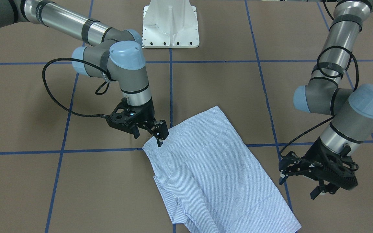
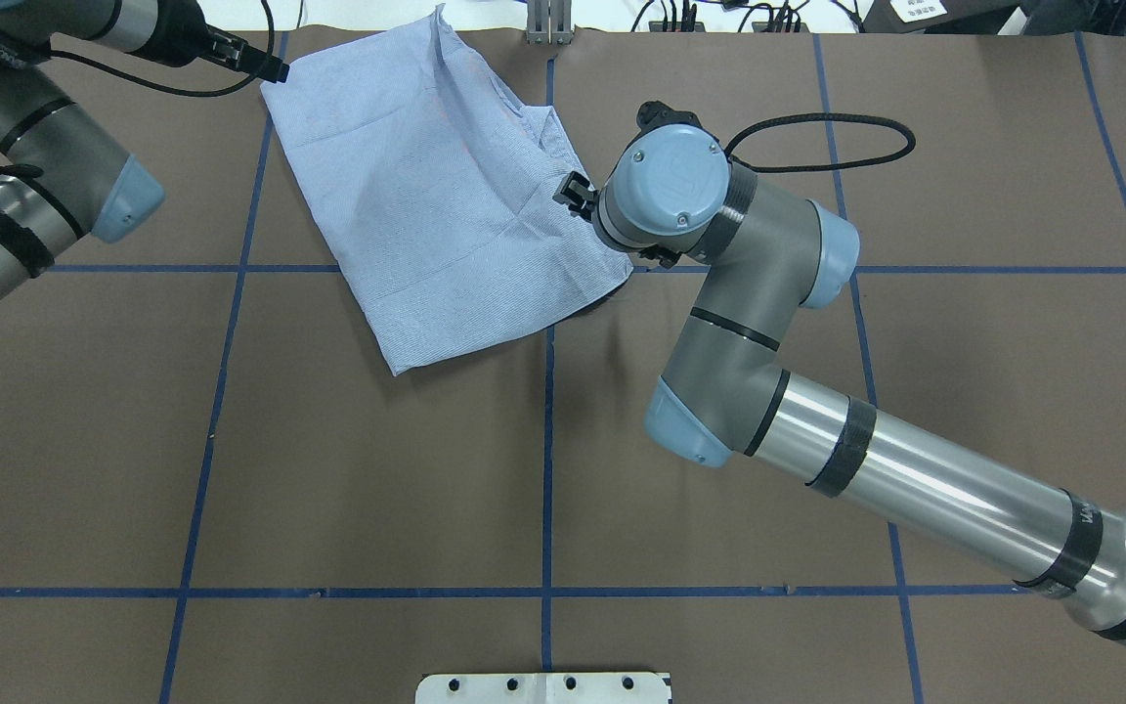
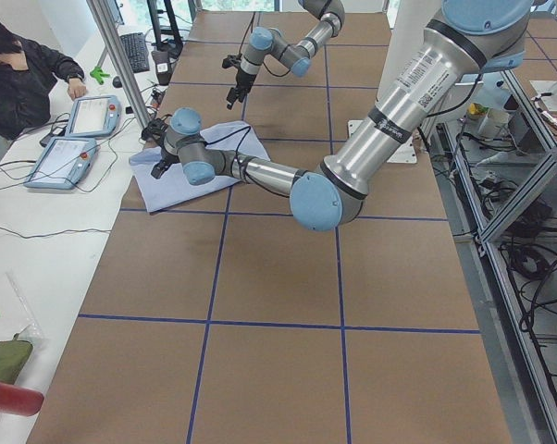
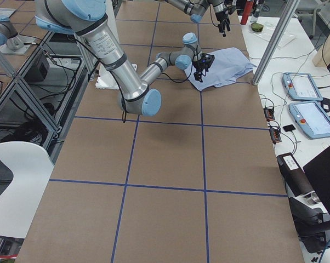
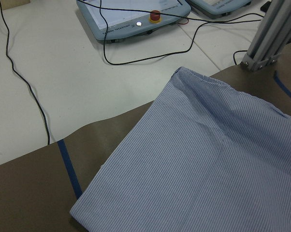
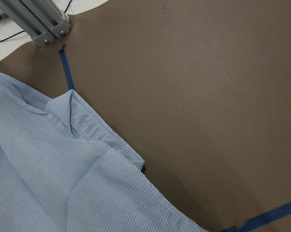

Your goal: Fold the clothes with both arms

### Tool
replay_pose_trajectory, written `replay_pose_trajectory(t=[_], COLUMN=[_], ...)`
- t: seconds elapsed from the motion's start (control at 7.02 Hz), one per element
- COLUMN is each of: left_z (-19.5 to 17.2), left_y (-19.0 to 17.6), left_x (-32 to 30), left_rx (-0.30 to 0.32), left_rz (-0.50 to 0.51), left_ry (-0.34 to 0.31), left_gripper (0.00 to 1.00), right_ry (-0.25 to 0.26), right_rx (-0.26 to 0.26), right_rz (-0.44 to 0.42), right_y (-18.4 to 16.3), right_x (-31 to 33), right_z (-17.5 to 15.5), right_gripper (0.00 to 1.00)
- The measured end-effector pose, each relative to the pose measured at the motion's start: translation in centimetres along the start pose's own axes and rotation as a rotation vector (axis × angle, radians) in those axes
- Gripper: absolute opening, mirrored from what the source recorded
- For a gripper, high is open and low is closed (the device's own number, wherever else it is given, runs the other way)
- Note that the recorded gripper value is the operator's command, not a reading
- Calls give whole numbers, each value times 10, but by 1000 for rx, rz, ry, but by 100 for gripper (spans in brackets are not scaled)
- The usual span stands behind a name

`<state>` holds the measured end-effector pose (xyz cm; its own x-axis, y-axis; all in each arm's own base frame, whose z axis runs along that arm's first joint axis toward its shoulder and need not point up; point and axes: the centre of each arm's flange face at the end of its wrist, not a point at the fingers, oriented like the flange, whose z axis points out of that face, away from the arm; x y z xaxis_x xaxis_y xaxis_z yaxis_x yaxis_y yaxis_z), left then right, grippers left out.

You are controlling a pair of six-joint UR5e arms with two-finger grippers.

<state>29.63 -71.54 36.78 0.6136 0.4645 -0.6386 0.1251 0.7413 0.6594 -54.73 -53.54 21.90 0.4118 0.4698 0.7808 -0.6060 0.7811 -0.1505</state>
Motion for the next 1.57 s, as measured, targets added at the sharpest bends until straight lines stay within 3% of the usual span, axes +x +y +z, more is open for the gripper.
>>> replay_pose_trajectory(t=[0.43,1.0,1.28,1.42,1.57], left_z=[-9,-10,-10,-10,-10], left_y=[9,16,17,18,18], left_x=[-1,-3,-4,-4,-4], left_rx=[8,6,5,4,5], left_rz=[0,-2,-4,-3,-3], left_ry=[4,2,1,1,1], left_gripper=[100,100,100,100,100], right_ry=[35,74,81,81,82], right_rx=[28,76,86,90,97], right_rz=[81,77,76,76,76], right_y=[35,53,55,55,55], right_x=[-19,-27,-34,-36,-36], right_z=[31,58,63,63,64], right_gripper=[97,95,80,77,65])
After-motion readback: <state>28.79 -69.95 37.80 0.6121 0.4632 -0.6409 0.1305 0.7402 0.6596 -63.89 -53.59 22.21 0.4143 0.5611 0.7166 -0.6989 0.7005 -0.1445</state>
